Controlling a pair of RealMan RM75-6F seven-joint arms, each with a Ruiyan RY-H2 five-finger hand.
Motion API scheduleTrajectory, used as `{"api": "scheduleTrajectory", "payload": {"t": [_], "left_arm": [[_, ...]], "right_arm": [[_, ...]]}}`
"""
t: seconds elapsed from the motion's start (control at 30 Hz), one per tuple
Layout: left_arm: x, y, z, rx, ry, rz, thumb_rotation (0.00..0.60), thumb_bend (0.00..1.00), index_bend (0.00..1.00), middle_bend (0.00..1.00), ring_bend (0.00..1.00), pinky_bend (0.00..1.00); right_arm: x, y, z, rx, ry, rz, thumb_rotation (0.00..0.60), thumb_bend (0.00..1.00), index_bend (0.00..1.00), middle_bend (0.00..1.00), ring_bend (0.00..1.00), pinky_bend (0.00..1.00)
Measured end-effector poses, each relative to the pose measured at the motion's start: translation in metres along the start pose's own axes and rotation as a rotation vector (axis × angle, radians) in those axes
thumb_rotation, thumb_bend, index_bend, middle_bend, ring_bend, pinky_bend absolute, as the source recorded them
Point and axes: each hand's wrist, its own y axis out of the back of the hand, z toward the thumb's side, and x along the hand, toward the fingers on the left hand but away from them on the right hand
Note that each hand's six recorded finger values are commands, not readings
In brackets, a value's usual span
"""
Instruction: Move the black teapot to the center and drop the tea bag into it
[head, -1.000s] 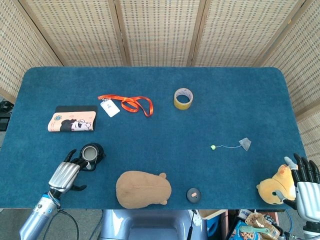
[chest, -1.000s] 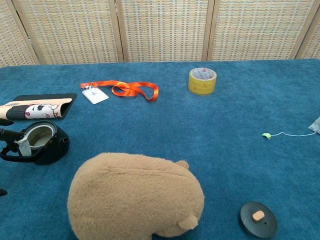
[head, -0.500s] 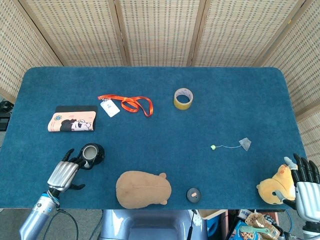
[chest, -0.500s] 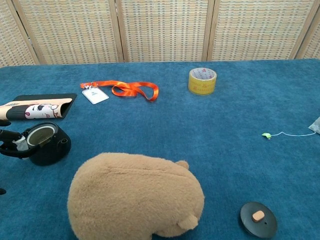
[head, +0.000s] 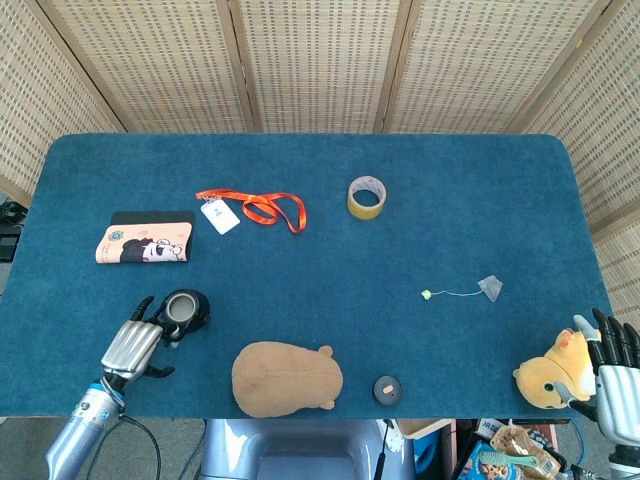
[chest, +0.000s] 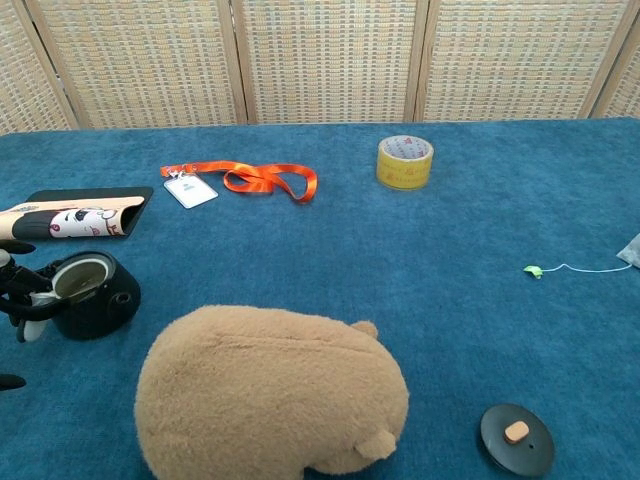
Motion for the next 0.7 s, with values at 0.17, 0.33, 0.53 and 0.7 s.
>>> {"api": "scheduleTrajectory", "payload": {"t": [0.17, 0.33, 0.53, 0.7], "left_arm": [[0.005, 0.004, 0.001, -0.001, -0.004, 0.01, 0.6, 0.1, 0.72, 0.7, 0.56, 0.0], [0.013, 0.011, 0.002, -0.014, -0.004, 0.027, 0.6, 0.1, 0.81, 0.78, 0.64, 0.0], [0.02, 0.018, 0.002, -0.031, -0.001, 0.045, 0.6, 0.1, 0.86, 0.83, 0.69, 0.0], [0.027, 0.026, 0.001, -0.056, 0.004, 0.058, 0.6, 0.1, 0.91, 0.88, 0.73, 0.0]], "right_arm": [[0.0, 0.0, -0.001, 0.001, -0.005, 0.0, 0.6, 0.18, 0.14, 0.11, 0.0, 0.0], [0.0, -0.001, -0.003, 0.002, -0.01, 0.0, 0.6, 0.18, 0.14, 0.11, 0.0, 0.0], [0.001, -0.001, -0.004, 0.002, -0.013, -0.002, 0.6, 0.18, 0.14, 0.11, 0.0, 0.0], [0.001, 0.0, -0.004, 0.002, -0.017, -0.003, 0.6, 0.18, 0.14, 0.11, 0.0, 0.0]]}}
